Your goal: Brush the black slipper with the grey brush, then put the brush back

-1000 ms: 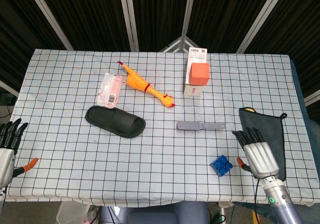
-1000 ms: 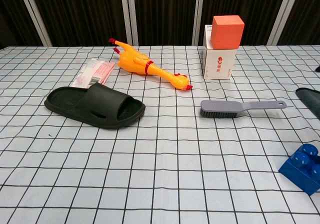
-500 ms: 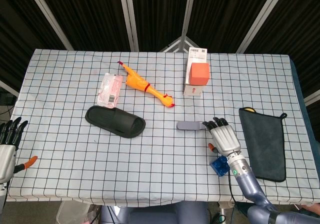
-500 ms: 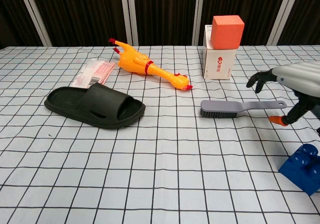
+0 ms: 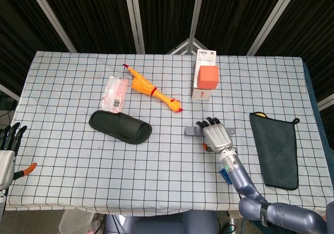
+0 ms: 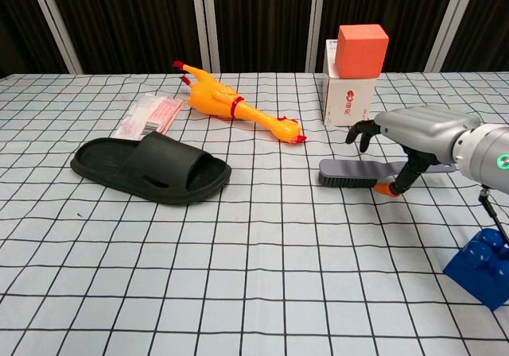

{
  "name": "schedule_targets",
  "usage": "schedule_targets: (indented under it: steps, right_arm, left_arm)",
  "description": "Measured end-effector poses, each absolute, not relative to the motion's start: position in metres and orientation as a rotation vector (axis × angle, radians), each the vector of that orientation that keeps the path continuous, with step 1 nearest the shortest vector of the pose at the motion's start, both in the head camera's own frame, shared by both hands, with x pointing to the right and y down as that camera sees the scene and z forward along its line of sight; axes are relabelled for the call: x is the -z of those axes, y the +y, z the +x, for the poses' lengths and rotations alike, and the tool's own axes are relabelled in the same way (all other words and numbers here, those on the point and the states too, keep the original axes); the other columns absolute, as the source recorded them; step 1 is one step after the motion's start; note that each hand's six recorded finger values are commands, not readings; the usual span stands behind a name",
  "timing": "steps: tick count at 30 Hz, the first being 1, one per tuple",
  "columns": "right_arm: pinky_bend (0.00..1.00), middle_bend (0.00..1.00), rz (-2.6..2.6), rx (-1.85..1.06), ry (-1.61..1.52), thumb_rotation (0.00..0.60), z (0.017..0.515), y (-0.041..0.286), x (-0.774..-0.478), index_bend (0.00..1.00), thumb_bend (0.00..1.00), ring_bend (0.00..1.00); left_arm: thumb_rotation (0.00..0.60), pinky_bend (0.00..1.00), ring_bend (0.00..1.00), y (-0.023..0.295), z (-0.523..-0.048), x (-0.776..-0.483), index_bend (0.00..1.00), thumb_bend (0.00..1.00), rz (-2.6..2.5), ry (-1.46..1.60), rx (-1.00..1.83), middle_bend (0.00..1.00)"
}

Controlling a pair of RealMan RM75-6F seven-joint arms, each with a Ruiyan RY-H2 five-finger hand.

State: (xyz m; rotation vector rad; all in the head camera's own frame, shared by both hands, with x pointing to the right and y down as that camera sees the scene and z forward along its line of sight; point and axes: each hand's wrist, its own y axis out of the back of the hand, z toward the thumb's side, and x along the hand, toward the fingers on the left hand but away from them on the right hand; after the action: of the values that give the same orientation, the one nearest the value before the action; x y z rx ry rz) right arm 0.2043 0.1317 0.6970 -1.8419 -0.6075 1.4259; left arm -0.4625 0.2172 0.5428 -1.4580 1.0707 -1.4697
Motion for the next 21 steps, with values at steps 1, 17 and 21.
schedule_targets:
  steps: [1,17,21]
  right_arm:
    - [0.18,0.28,-1.845,-1.419,-0.610,0.600,0.201,0.130,-0.697,0.20,0.35,0.15]
    - [0.23,0.29,-1.852,-1.379,-0.567,0.600,0.175,0.126,-0.709,0.24,0.35,0.16]
    - [0.26,0.32,-1.851,-1.381,-0.563,0.600,0.174,0.125,-0.713,0.29,0.35,0.18]
  left_arm:
    - [0.600,0.00,0.00,0.217,-0.463,-0.541,0.00,0.09,-1.454,1.077,1.468,0.00]
    - [0.600,0.00,0.00,0.218,-0.468,-0.538,0.00,0.10,-1.459,1.093,1.488,0.00]
    - [0.600,0.00,0.00,0.218,-0.468,-0.541,0.00,0.09,-1.476,1.079,1.496,0.00]
